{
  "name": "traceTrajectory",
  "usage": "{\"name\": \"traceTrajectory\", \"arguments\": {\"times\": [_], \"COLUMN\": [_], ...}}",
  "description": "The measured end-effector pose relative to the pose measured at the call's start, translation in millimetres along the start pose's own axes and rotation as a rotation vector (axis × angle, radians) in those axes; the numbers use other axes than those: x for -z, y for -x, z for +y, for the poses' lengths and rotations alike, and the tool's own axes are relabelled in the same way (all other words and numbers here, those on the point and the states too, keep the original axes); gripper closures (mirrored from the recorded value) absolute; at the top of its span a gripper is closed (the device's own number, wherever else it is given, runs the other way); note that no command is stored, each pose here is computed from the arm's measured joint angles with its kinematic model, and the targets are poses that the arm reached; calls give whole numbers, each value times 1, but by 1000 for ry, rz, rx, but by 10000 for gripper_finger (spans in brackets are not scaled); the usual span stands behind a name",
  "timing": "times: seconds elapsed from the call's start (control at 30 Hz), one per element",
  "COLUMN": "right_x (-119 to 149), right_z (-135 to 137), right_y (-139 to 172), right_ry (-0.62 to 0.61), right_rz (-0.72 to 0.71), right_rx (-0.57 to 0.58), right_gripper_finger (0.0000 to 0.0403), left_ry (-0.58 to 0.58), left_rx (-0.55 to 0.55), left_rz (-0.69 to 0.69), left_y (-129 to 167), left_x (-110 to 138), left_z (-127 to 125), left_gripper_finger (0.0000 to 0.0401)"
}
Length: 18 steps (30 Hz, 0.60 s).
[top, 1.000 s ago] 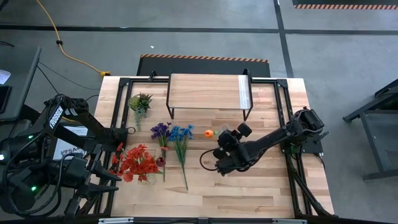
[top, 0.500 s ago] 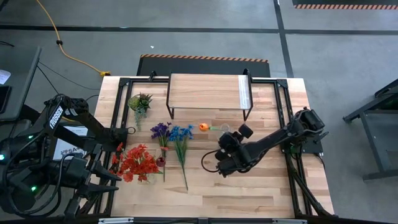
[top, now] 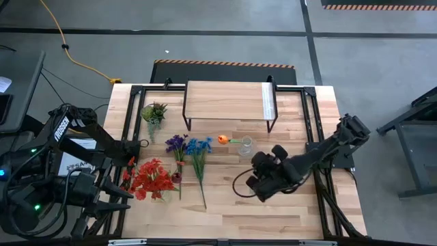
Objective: Pick and place flowers into a vace then onto a shelf
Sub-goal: Move the bottom transparent vase to the bottom center of the table
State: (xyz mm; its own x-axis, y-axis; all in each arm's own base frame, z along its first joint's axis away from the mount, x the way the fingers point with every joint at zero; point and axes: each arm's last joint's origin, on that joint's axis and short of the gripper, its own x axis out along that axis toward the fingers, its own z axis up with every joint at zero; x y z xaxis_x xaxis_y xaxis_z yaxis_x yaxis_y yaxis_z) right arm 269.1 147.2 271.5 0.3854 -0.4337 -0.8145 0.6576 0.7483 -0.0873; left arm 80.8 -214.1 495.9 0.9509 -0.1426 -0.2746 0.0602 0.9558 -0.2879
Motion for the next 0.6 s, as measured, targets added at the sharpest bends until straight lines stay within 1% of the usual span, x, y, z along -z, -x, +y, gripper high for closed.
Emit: {"name": "traceTrajectory", "arguments": {"times": [0.17, 0.33, 0.43, 0.6], "right_x": [4, 5, 6, 7], "right_z": [12, 34, 45, 63], "right_y": [24, 39, 43, 40], "right_ry": [-99, -193, -231, -324], "right_rz": [-26, -82, -90, -80], "right_rx": [-226, -434, -517, -615], "right_gripper_finger": [288, 288, 288, 288], "left_ry": [1, 0, 1, 1], "left_rx": [0, 0, 4, 5], "left_rz": [0, 0, 5, 6], "left_y": [0, 0, 0, 0], "left_x": [0, 0, 0, 0], "left_z": [0, 0, 0, 0], "left_gripper_finger": [258, 258, 258, 258]}}
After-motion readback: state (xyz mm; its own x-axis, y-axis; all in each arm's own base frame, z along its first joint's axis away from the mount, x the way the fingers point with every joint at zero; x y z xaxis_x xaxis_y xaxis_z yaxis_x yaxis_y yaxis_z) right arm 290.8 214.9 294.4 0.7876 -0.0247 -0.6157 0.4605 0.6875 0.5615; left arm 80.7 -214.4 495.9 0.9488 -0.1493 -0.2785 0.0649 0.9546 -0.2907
